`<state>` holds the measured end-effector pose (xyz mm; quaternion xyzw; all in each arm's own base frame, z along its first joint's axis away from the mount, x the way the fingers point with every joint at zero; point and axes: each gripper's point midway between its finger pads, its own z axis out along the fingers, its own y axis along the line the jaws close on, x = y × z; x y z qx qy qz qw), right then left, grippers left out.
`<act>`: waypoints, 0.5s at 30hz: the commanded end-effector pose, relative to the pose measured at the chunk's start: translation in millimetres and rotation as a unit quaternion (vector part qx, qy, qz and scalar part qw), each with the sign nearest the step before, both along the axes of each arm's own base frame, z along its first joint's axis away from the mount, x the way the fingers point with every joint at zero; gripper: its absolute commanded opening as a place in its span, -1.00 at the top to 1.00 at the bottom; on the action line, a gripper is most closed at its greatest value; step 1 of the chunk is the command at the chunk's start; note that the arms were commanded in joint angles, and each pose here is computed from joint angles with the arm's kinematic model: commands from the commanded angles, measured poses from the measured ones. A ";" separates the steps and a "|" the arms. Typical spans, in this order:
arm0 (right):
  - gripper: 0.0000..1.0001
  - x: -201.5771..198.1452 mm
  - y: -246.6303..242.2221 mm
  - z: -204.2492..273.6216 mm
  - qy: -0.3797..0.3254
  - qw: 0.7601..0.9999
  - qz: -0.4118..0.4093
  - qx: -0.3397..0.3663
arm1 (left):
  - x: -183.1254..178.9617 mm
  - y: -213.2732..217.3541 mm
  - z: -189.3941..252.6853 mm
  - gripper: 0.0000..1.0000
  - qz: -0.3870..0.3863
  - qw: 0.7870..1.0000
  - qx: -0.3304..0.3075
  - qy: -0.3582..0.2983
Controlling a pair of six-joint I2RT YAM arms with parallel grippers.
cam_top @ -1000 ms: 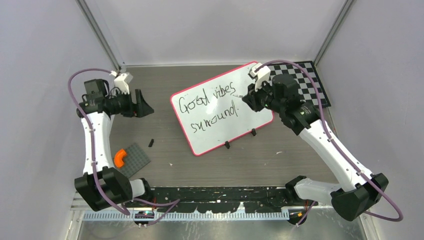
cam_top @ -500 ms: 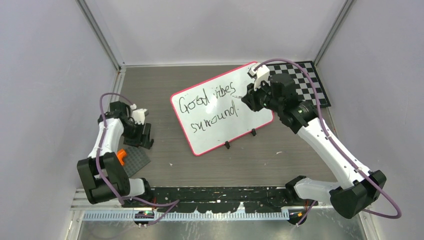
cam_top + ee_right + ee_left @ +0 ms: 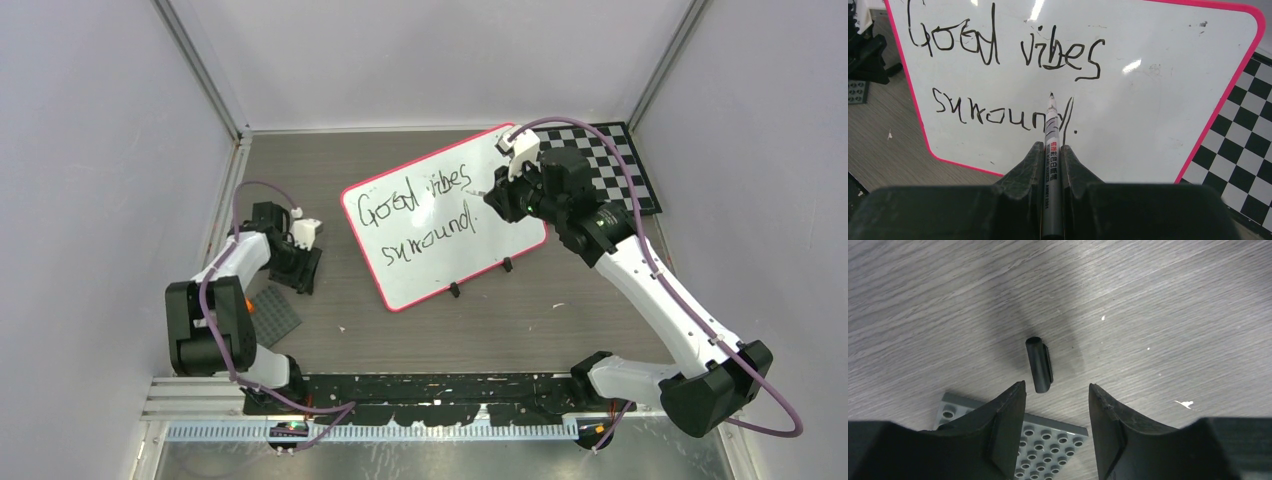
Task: Write a sentence on the whiteboard
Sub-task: Close the whiteboard marker at the center of the board.
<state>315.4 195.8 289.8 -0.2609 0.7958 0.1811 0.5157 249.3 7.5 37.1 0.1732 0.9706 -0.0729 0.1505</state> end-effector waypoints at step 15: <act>1.00 1.9 -4.4 16.6 -0.029 0.999 -0.010 0.008 | 3.5 20.2 -34.7 0.22 -0.058 0.996 0.073 0.016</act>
